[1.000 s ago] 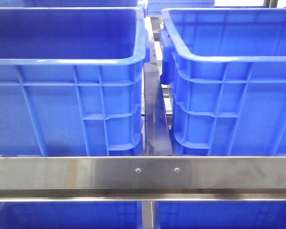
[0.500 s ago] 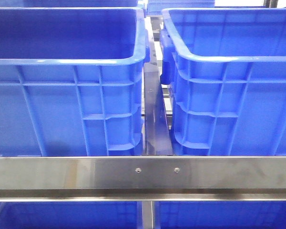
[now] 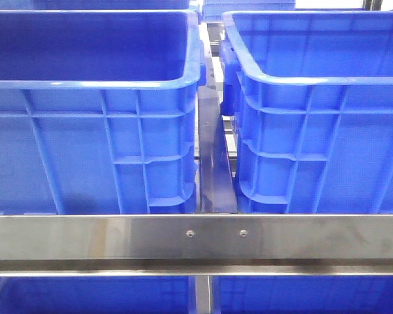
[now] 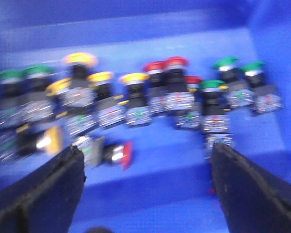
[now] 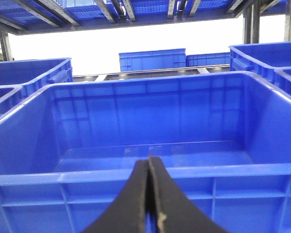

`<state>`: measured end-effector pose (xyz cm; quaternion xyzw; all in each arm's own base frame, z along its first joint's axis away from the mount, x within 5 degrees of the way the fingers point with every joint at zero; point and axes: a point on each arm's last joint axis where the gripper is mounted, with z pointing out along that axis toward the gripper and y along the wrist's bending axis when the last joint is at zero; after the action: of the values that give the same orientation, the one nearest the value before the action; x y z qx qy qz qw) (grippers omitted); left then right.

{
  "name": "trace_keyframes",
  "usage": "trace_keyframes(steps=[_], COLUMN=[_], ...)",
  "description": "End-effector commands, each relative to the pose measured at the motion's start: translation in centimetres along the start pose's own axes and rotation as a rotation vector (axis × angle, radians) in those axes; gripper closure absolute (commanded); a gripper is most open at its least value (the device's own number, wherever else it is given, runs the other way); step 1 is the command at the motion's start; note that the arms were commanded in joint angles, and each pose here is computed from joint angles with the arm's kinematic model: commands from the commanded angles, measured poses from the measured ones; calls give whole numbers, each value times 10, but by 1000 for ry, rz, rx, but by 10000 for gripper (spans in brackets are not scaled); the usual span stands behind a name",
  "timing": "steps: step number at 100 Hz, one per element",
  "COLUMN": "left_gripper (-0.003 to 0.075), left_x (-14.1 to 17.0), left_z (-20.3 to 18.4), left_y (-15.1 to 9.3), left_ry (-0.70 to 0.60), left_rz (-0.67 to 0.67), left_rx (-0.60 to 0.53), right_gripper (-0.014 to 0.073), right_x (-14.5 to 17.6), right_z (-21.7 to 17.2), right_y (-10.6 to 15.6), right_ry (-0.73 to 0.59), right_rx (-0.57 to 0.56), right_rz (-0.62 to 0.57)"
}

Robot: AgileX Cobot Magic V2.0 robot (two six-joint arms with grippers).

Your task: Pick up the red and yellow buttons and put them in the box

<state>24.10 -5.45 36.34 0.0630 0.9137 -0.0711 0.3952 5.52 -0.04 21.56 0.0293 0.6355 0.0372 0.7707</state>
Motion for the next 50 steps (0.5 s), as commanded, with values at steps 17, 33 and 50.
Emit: trace_keyframes(steps=[17, 33, 50], left_gripper=[205, 205, 205], left_x=[-42, -50, -53], left_z=[51, 91, 120], left_y=[-20, -24, -33], left_ry=[-10, 63, 110], left_rz=[26, 32, 53], left_rx=[47, 46, 54], right_gripper=[663, 663, 663], right_x=[-15, -15, -15], right_z=[-3, -3, -3], right_y=[1, 1, 1], right_ry=[-119, -119, -119], right_rx=[0, 0, 0], right_rz=[-14, -14, -14])
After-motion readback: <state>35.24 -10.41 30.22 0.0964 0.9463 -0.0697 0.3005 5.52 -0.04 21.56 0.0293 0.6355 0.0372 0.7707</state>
